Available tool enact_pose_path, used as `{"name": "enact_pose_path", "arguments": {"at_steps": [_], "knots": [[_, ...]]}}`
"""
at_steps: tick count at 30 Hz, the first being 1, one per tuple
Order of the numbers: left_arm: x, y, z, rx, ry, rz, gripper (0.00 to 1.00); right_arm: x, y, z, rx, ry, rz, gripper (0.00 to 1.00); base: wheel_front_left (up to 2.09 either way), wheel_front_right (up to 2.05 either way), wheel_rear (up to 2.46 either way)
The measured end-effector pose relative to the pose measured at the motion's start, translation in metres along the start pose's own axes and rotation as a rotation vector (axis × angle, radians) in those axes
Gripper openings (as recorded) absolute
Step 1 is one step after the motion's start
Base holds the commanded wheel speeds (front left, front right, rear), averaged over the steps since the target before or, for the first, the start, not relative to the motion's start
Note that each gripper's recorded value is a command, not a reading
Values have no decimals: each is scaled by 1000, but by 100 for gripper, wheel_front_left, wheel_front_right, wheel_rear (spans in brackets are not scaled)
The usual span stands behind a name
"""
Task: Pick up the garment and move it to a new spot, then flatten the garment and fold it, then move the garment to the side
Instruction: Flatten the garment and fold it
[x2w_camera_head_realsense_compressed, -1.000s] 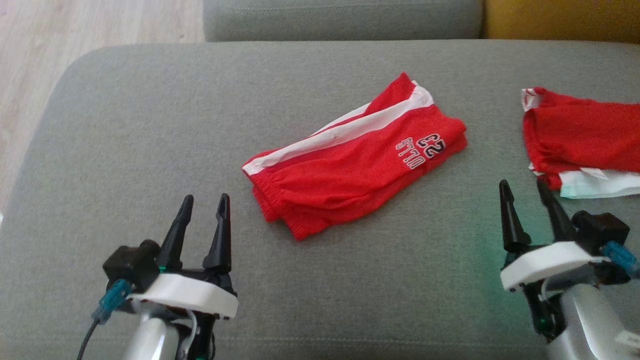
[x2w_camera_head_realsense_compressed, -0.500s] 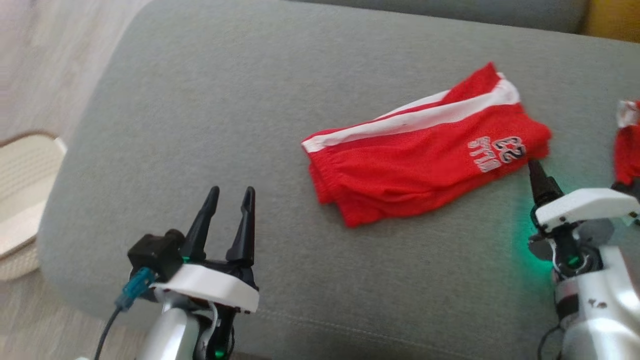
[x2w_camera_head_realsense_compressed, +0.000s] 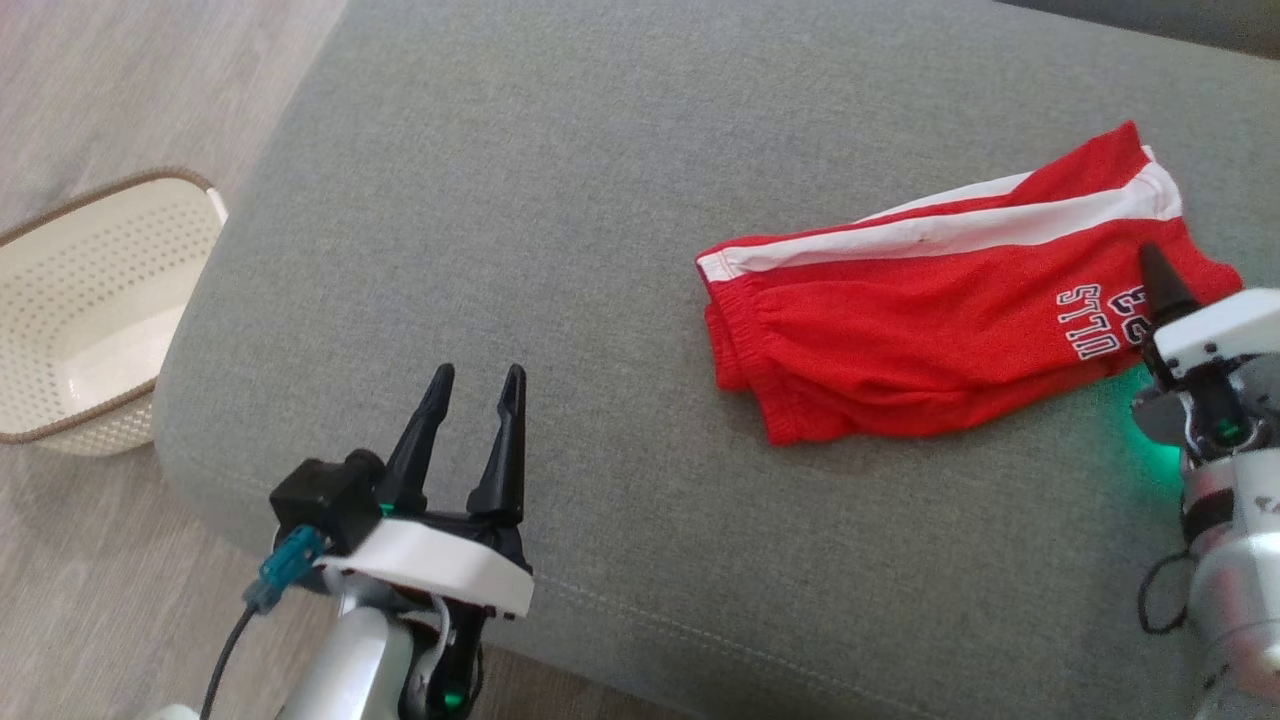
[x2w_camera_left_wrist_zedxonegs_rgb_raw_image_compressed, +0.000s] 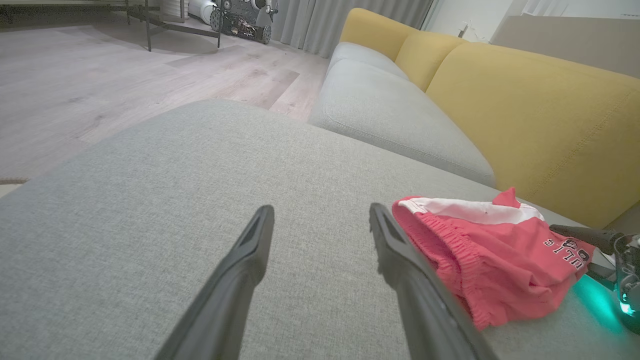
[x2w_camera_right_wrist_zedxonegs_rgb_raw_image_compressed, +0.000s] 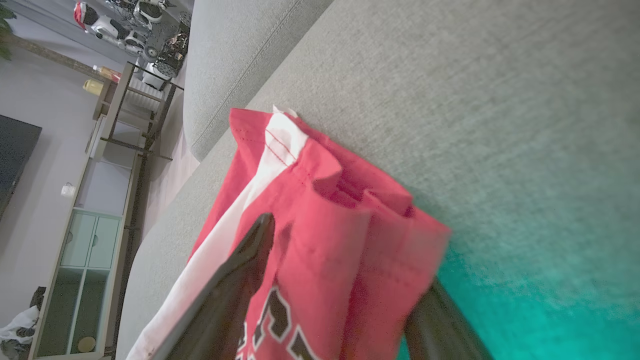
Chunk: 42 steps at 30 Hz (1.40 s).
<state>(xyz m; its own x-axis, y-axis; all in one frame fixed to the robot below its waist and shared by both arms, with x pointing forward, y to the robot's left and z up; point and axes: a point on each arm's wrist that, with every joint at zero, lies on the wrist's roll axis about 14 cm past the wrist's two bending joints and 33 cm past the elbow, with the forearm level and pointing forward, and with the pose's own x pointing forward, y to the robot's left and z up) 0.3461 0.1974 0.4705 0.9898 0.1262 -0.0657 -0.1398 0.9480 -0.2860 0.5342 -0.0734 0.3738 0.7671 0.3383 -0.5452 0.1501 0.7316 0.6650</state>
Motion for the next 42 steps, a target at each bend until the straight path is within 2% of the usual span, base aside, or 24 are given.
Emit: {"name": "enact_pose_path", "arguments": {"at_steps": [7,8,10,17,24,35,39,42], "knots": [[7,1,4,-2,-11,7,100,14,9,0,-41,29,-2,100,0,0,0],[8,1,5,-5,-12,8,100,16,10,0,-42,31,0,77,0,0,0],[10,0,6,-3,-15,5,100,17,14,1,-63,33,7,0,0,0,0],[11,-4,7,-14,-20,-5,100,14,24,0,-59,15,33,0,0,0,0],[14,-14,11,-23,-36,-42,100,-8,16,5,13,-63,48,0,0,0,0],[20,-44,18,-38,-60,-139,100,-75,-48,17,141,-265,-37,0,0,0,0],[18,-54,15,-38,-54,-171,100,-94,-65,11,134,-287,-69,0,0,0,0],[18,-59,15,-40,-52,-191,100,-100,-63,18,110,-326,-66,0,0,0,0]]}}
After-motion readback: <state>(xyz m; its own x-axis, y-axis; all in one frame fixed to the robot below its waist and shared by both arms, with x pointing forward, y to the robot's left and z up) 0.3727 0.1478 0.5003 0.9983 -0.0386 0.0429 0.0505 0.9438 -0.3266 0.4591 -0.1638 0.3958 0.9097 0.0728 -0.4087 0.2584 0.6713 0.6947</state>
